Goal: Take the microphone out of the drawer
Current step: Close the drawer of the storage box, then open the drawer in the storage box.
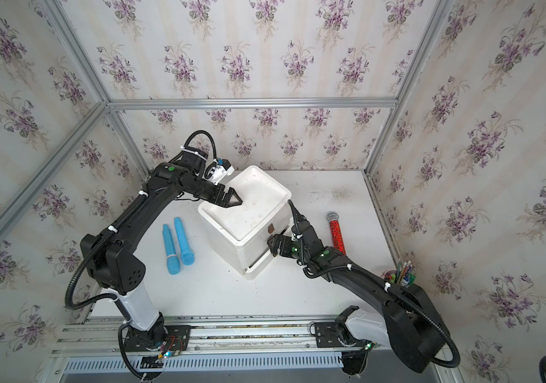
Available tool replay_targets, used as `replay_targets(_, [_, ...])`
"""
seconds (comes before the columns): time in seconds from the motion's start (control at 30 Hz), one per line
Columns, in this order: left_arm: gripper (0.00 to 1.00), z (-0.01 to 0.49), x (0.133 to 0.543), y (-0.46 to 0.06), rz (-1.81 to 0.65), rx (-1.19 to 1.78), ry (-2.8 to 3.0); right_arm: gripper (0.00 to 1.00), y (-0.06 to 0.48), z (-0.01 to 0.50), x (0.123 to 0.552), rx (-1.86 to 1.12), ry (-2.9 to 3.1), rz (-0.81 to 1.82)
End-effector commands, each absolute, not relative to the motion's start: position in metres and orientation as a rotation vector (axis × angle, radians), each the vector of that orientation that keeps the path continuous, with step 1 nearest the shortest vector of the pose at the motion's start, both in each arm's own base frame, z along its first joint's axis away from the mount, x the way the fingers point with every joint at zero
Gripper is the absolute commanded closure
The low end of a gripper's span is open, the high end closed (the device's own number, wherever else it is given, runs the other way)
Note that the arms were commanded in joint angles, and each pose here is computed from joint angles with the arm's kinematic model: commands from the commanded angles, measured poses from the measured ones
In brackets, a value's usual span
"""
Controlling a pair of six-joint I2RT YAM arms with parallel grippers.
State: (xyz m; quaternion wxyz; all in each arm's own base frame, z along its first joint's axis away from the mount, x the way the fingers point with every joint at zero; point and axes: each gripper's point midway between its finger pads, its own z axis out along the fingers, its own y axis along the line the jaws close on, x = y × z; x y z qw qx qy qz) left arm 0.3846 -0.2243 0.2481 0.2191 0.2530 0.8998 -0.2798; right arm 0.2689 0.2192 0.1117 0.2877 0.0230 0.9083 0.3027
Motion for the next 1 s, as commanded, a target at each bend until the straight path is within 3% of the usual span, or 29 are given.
replay_targets(0.0, [0.01,0.244,0.374,-0.224,-0.798,0.715,2.528,0.00,0.219,0.118,0.275,0.102,2.379,0.821])
replay_targets(0.37, [0.01,0.244,0.380,-0.219,-0.748,0.680,2.522,0.00,0.201,0.088,0.256,0.171,2.426,0.793])
replay_targets(0.53, [0.01,0.244,0.379,-0.219,-0.747,0.678,2.523,0.02,0.204,0.080,0.250,0.056,2.428,0.795])
replay_targets(0.77, [0.01,0.243,0.380,-0.220,-0.751,0.673,2.522,0.24,0.208,0.093,0.253,-0.240,2.294,0.732])
replay_targets(0.97, [0.01,0.245,0.380,-0.219,-0.748,0.672,2.517,0.32,0.220,0.093,0.259,-0.345,2.239,0.744])
